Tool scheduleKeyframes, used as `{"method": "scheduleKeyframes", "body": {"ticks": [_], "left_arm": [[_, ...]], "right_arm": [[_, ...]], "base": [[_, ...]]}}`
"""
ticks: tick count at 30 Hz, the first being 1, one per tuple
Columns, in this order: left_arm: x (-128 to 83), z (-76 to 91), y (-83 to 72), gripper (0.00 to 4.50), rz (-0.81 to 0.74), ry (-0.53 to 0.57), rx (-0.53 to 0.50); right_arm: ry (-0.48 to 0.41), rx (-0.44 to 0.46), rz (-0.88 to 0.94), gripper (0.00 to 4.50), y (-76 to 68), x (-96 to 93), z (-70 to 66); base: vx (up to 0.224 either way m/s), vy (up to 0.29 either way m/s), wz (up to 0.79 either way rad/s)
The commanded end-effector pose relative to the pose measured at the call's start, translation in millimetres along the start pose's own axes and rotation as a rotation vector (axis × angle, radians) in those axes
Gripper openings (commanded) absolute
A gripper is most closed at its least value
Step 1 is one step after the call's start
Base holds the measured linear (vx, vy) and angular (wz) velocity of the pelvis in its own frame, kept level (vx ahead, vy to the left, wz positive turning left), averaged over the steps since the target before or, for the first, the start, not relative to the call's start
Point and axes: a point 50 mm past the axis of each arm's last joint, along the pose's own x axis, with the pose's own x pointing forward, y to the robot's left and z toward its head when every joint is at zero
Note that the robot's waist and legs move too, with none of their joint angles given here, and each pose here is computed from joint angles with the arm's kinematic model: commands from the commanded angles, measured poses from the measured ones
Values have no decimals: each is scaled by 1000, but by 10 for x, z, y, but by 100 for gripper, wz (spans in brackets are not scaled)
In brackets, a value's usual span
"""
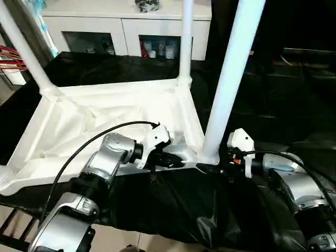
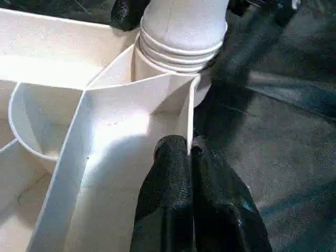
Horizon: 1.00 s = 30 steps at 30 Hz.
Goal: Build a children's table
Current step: Rotate leg to tighten
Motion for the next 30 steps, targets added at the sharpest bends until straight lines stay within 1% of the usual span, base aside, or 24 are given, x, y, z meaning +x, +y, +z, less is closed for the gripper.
{"method": "scheduleKeyframes", "body": {"ticks": [1, 3, 5, 8, 12, 13, 14, 16, 17, 18, 21, 22, 24, 26, 27, 28, 29, 30], "left_arm": [[54, 129, -77, 0, -98, -41, 48], [50, 128, -83, 0, -106, -39, 48], [50, 128, -86, 0, -109, -37, 47], [53, 128, -87, 0, -104, -38, 47], [77, 132, -75, 0, -72, -43, 49], [105, 140, -71, 0, -56, -49, 45], [184, 174, -47, 0, 4, -66, 35], [214, 189, -37, 0, 27, -74, 30], [289, 231, -25, 0, 68, -90, 21], [303, 239, -23, 0, 76, -93, 20], [451, 328, 8, 0, 162, -121, -5], [525, 375, 2, 0, 181, -137, -11], [641, 455, -4, 0, 221, -164, -21], [683, 485, -10, 0, 234, -169, -9], [704, 499, -19, 0, 236, -170, 7], [709, 502, -25, 0, 232, -172, 11], [709, 501, -36, 0, 221, -172, 21], [708, 500, -42, 0, 214, -172, 27]], "right_arm": [[25, 5, 31, 368, 43, 14, -35], [22, 6, 39, 364, 52, 20, -31], [16, 12, 60, 336, 87, 48, -33], [13, 21, 69, 324, 114, 68, -45], [-9, 39, 52, 290, 137, 112, -64], [-23, 35, 0, 290, 121, 155, -72], [-21, 48, -145, 284, 53, 258, -104], [-12, 59, -195, 276, 28, 292, -119], [-6, 97, -291, 270, -21, 365, -139], [-5, 105, -309, 270, -29, 379, -143], [-15, 169, -418, 267, -58, 526, -130], [-11, 185, -456, 267, -49, 604, -120], [11, 196, -515, 267, -31, 732, -101], [4, 189, -536, 267, -31, 777, -73], [-20, 181, -539, 301, -32, 802, -40], [-28, 175, -555, 322, -45, 797, -27], [-44, 172, -571, 338, -66, 782, -9], [-53, 172, -579, 338, -77, 772, 2]], "base": [[0, 0, 0], [0, 0, 0], [0, 0, 0], [0, 0, 0], [0, 0, 0], [0, 0, 0], [0, 0, 0], [0, 0, 0], [0, 0, 0], [0, 0, 0], [0, 0, 0], [0, 0, 0], [0, 0, 0], [0, 0, 0], [0, 0, 0], [0, 0, 0], [0, 0, 0], [0, 0, 0]]}}
